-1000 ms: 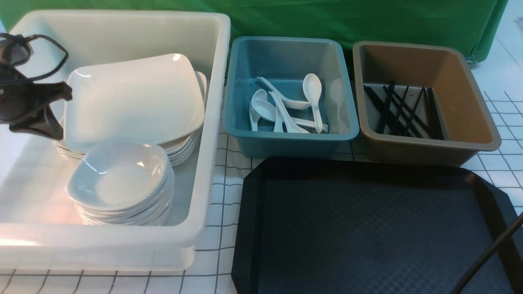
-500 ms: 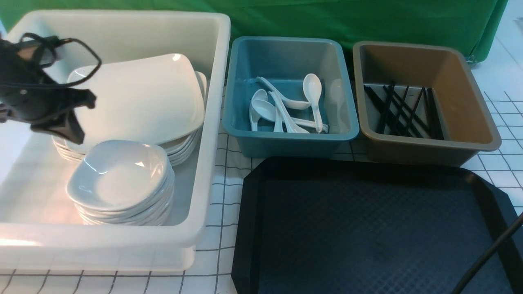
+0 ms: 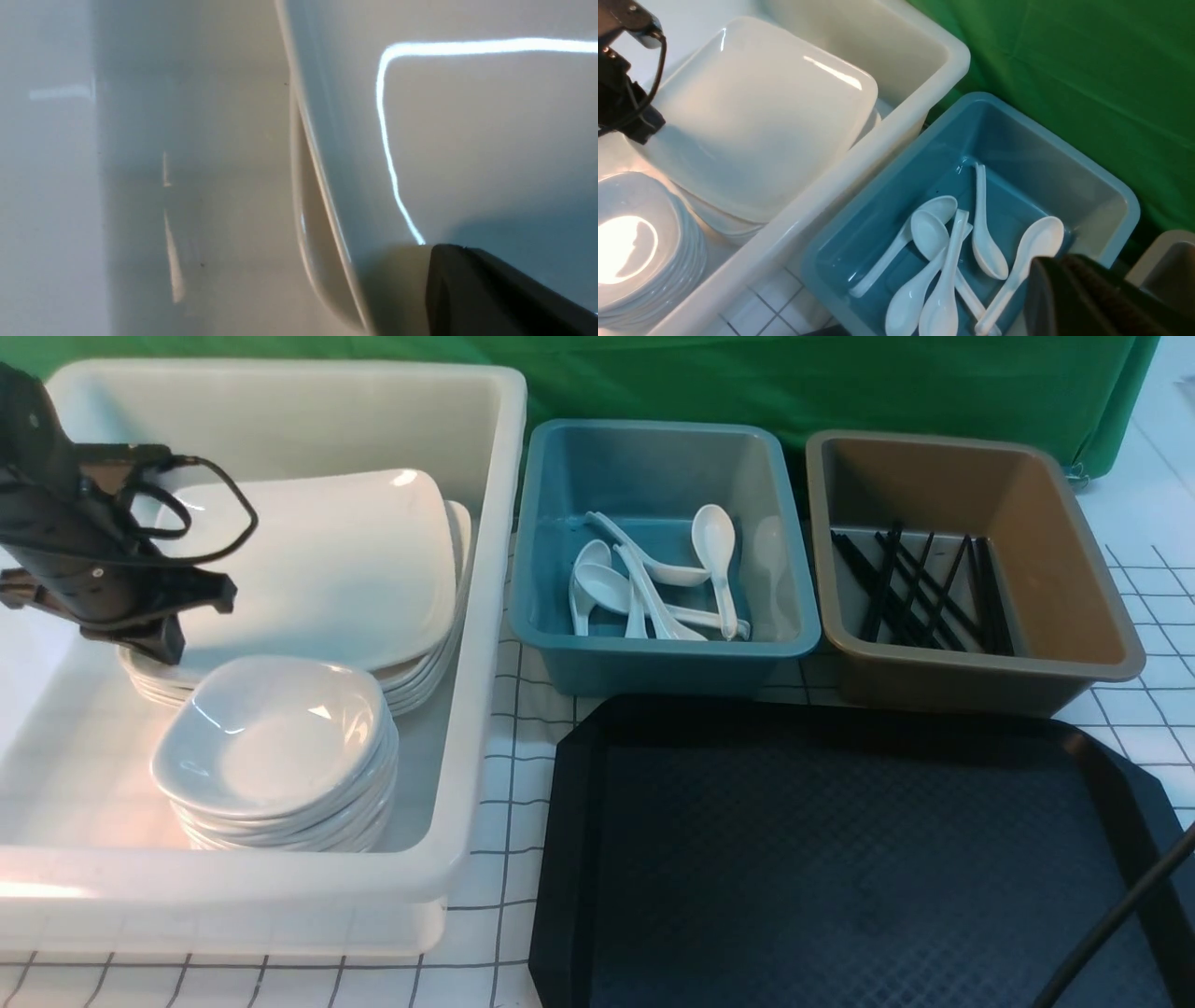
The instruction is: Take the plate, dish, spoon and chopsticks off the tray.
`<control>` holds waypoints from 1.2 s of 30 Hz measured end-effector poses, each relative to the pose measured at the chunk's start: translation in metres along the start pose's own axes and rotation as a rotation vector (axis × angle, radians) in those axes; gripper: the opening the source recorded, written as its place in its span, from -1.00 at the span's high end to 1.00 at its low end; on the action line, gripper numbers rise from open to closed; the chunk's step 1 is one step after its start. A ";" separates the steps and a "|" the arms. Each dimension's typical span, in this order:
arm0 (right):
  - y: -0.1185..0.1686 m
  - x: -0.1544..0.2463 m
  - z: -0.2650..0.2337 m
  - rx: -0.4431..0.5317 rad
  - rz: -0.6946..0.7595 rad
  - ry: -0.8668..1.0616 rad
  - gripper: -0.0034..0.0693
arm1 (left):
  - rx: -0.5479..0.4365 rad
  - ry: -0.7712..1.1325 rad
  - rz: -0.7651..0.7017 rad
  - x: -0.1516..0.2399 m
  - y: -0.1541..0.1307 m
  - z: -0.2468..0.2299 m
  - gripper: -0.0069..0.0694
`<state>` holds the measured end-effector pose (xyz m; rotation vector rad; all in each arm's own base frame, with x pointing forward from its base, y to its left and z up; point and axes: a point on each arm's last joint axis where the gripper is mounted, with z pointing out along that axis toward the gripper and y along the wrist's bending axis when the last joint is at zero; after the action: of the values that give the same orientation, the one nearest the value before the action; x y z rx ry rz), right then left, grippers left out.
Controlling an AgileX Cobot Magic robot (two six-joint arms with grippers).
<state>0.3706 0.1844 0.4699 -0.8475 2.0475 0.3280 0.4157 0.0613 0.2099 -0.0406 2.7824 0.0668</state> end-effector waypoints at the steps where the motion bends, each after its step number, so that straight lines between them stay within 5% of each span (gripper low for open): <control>1: 0.001 0.000 0.000 -0.002 -0.001 0.000 0.82 | -0.016 -0.006 0.014 -0.001 0.001 0.000 0.83; 10: 0.010 -0.002 0.002 -0.022 -0.014 -0.003 0.81 | -0.009 -0.030 0.014 -0.006 0.006 -0.011 0.83; 14: 0.010 -0.002 0.002 -0.023 -0.012 -0.003 0.81 | 0.088 -0.115 0.029 -0.010 -0.006 -0.056 0.83; 20: 0.007 -0.002 -0.001 0.016 0.025 0.005 0.81 | 0.107 -0.251 0.123 -0.003 -0.034 -0.133 0.83; 28: 0.015 -0.013 -0.087 0.120 0.037 -0.116 0.88 | 0.147 -0.480 0.236 0.065 -0.066 -0.249 0.83; 36: 0.026 0.037 -0.168 0.305 0.100 -0.056 0.91 | 0.289 -0.609 0.262 0.167 -0.075 -0.286 0.83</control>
<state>0.2335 0.1006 0.5364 -0.5459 2.0249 0.0881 0.1621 -0.0317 0.4152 0.3564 2.1477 -0.2211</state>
